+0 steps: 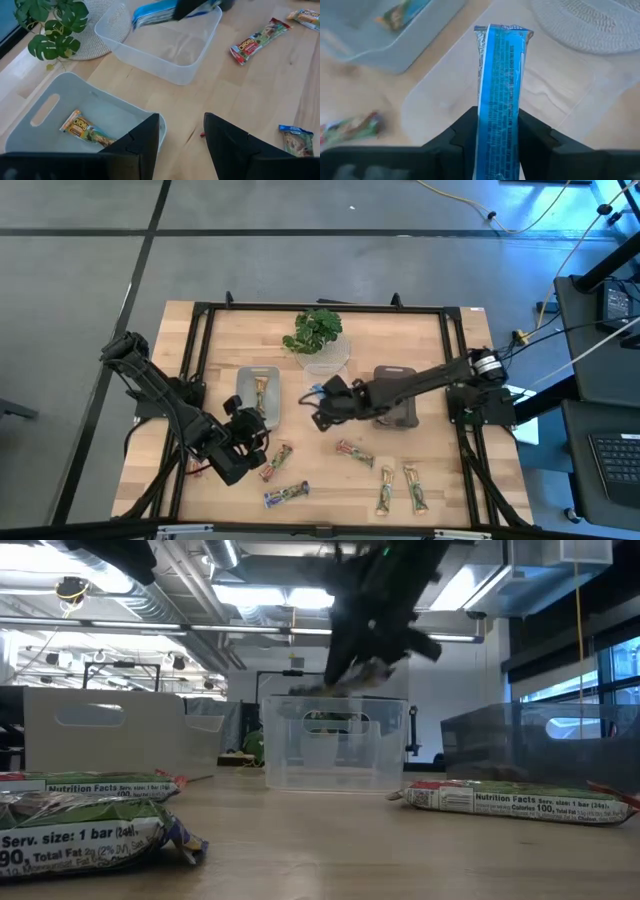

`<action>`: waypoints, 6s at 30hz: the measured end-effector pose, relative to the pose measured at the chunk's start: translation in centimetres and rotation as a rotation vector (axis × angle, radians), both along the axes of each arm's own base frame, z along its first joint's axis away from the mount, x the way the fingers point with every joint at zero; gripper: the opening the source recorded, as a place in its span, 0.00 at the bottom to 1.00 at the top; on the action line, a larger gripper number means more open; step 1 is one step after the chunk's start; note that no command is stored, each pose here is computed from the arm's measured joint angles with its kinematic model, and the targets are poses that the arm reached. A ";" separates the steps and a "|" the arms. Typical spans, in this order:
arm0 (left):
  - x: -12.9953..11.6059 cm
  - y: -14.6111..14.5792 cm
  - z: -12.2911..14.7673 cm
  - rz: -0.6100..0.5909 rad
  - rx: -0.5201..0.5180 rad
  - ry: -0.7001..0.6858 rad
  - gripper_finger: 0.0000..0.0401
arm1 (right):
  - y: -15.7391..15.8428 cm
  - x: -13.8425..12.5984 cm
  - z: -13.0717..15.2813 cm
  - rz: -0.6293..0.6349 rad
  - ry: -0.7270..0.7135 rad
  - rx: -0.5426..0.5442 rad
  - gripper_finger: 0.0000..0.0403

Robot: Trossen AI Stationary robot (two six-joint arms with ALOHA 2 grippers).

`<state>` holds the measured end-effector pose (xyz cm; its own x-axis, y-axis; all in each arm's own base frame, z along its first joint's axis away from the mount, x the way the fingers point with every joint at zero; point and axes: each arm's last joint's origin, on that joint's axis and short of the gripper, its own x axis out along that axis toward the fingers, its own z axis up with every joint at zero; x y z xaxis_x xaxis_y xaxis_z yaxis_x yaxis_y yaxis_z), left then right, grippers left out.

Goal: Pick and place Granola Bars by type
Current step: Put the right blue granola bar into the transparent bin, then put the right red granola bar into the black transparent bin

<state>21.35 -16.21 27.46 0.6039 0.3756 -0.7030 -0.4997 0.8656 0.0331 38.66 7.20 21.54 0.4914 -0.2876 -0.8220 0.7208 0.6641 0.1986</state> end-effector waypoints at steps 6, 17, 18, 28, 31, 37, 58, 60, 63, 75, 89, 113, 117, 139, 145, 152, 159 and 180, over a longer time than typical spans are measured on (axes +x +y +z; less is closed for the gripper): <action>0.0 0.0 0.0 0.003 0.001 -0.011 0.37 | -2.1 0.9 -2.0 -0.032 0.059 0.028 0.29; 0.1 0.0 0.1 0.008 0.011 -0.026 0.37 | -2.6 1.5 -3.2 -0.041 0.071 0.037 0.29; 0.1 0.0 0.1 0.009 0.011 -0.026 0.37 | -2.6 1.5 -3.4 -0.040 0.082 0.036 0.29; 0.1 0.0 0.1 0.008 0.012 -0.026 0.37 | -2.6 1.6 -3.8 -0.032 0.093 0.028 0.29; 0.1 0.0 0.1 0.008 0.012 -0.026 0.37 | -2.6 1.6 -3.8 -0.018 0.096 0.022 0.30; 0.1 0.0 0.1 0.008 0.012 -0.026 0.37 | -2.6 1.6 -3.8 -0.018 0.096 0.021 0.36; 0.1 0.0 0.1 -0.004 0.022 -0.021 0.37 | 5.2 -2.8 2.7 0.508 0.207 0.155 0.42; 0.1 0.0 0.1 -0.003 0.024 -0.023 0.37 | 6.5 -3.6 2.6 0.527 0.252 0.173 0.42; 0.1 0.1 0.2 0.006 0.043 -0.041 0.37 | 7.9 -4.7 2.4 0.502 0.292 0.163 0.42; 0.2 0.2 0.3 0.024 0.088 -0.081 0.37 | 9.0 -5.1 1.7 0.370 0.287 0.118 0.62; 0.3 0.1 0.3 0.023 0.073 -0.084 0.37 | 10.0 -3.6 -3.6 0.406 0.412 0.058 0.76; 0.3 0.1 0.3 0.022 0.071 -0.083 0.37 | 10.7 -2.8 -8.2 0.440 0.530 0.117 0.41; 0.3 0.1 0.3 0.022 0.071 -0.083 0.37 | 10.7 -2.9 -8.2 0.441 0.530 0.117 0.33; 0.2 0.0 0.2 -0.002 0.054 -0.052 0.37 | 9.5 -5.3 1.2 0.461 0.342 0.169 0.22; 0.2 -0.1 0.1 -0.022 0.006 -0.011 0.37 | 6.7 -9.4 6.2 0.253 0.360 0.015 0.22; 0.2 -0.1 0.2 0.006 -0.010 -0.036 0.37 | 3.6 -12.8 9.0 -0.099 0.356 -0.114 0.22; 0.3 -0.1 0.2 0.007 -0.014 -0.038 0.37 | 1.8 -12.9 7.4 -0.251 0.370 -0.157 0.22; 0.3 -0.2 0.2 0.007 -0.016 -0.041 0.37 | -2.4 -12.9 -4.4 -0.350 0.382 0.076 0.22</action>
